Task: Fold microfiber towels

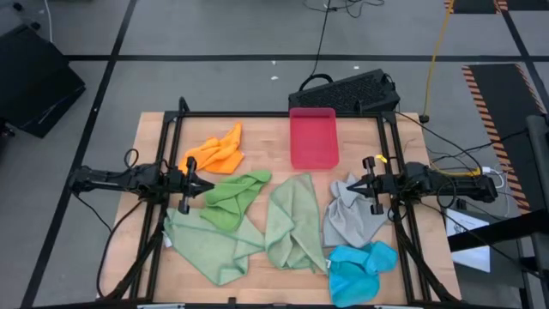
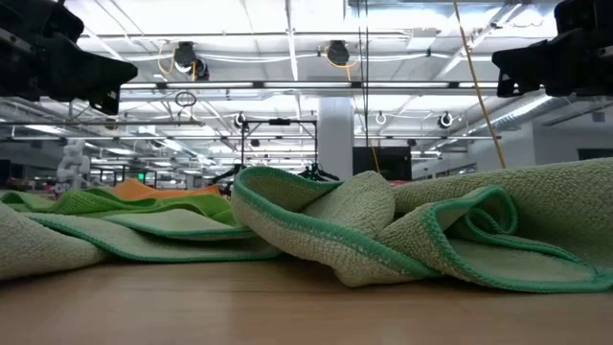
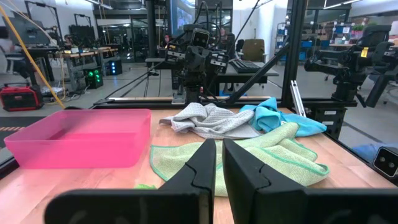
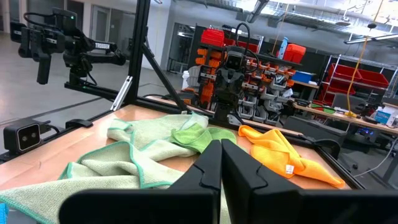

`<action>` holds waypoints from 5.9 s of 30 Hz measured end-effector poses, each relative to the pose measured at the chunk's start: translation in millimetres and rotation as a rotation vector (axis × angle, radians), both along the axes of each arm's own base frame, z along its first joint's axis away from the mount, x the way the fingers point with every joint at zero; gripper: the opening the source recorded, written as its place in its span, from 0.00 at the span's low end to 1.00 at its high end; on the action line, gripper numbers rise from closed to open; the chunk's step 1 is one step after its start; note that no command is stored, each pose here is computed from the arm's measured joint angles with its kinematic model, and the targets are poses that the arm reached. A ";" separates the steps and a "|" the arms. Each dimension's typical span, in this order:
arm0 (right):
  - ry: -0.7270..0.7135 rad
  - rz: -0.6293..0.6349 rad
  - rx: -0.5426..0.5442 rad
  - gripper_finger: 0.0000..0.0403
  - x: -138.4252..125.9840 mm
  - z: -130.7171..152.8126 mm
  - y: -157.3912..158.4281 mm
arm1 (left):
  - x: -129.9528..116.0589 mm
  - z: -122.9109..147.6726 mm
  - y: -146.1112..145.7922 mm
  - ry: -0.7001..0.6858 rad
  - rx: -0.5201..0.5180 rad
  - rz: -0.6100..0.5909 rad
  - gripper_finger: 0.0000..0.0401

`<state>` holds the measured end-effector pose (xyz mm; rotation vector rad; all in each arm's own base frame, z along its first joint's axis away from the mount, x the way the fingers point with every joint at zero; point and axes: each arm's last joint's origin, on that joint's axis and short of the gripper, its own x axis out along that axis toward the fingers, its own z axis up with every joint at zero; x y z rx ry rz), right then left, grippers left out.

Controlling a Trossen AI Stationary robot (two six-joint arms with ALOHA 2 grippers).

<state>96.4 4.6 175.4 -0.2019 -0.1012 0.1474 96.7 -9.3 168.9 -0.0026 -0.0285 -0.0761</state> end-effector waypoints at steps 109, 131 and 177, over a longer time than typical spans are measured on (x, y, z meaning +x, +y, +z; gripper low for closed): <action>0.000 0.001 0.000 0.00 0.0 -0.1 0.0 | -14.9 52.3 -3.6 -0.052 -0.091 -0.096 0.08; -0.012 0.003 0.000 0.00 -0.1 1.0 0.1 | -1.0 208.5 -7.5 0.209 0.018 -0.094 0.08; -0.040 -0.006 0.387 0.00 9.1 91.4 2.2 | 102.9 181.1 -80.6 0.530 0.146 -0.120 0.08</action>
